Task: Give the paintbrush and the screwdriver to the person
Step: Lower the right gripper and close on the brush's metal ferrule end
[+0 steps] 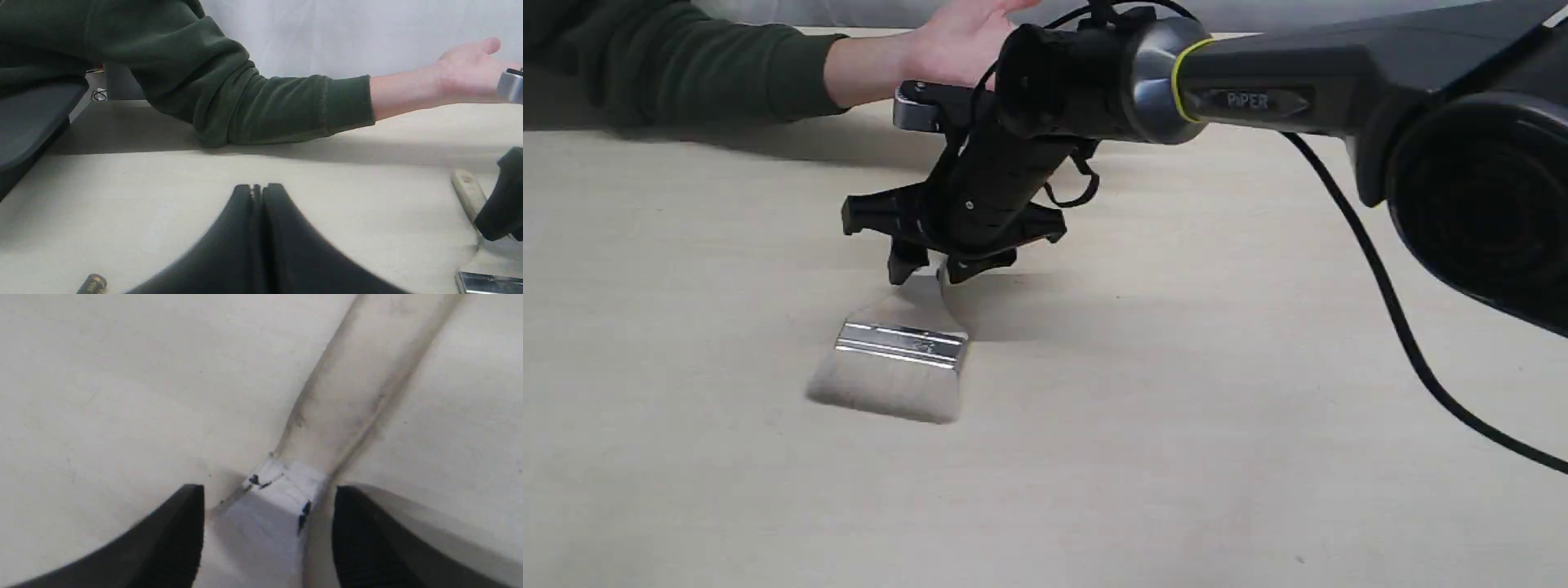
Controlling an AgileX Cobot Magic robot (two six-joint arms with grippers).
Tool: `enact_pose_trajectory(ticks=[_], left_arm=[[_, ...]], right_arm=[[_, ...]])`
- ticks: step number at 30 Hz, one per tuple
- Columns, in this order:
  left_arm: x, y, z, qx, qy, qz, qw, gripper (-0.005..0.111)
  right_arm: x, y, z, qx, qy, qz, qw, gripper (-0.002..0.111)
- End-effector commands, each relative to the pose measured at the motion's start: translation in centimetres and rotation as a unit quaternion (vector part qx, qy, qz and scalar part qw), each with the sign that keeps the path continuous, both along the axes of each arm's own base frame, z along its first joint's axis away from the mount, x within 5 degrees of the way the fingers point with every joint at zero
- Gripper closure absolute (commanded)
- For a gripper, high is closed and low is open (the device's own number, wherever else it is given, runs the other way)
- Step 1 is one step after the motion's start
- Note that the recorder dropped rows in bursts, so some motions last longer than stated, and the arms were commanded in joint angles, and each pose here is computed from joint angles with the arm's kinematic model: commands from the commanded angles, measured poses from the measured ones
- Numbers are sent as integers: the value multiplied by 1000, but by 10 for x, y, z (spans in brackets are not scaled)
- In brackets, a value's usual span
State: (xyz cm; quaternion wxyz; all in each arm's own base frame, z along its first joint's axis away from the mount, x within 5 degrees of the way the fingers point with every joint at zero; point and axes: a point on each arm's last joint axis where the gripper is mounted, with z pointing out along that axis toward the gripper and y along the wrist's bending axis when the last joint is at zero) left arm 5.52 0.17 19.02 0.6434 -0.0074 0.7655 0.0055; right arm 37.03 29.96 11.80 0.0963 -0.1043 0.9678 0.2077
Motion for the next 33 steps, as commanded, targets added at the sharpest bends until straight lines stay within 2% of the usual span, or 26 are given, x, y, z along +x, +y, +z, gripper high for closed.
enact_pose_trajectory(ticks=[1,9,13,16,19,23,33], left_arm=[[0,0,0,-2,-6,-4,1000,107],[0,0,0,-2,-6,-4,1000,107],[0,0,0,-2,-6,-4,1000,107],[0,-1,0,-3,-5,-4,1000,107],[0,-1,0,-3,-5,-4,1000,107],[0,-1,0,-3,-5,-4,1000,107],[0,-1,0,-3,-5,-4,1000,107]], right_arm=[[2,0,-5,0,-1,-9,1000,58],[4,4,-29,-9,36,-10,999,57],[8,8,-30,-18,49,-2,999,58],[8,3,-27,-62,53,-2,997,58],[6,-5,-26,-135,52,17,989,58],[2,-10,-26,-187,57,34,980,58],[7,10,-9,-73,26,19,997,58]])
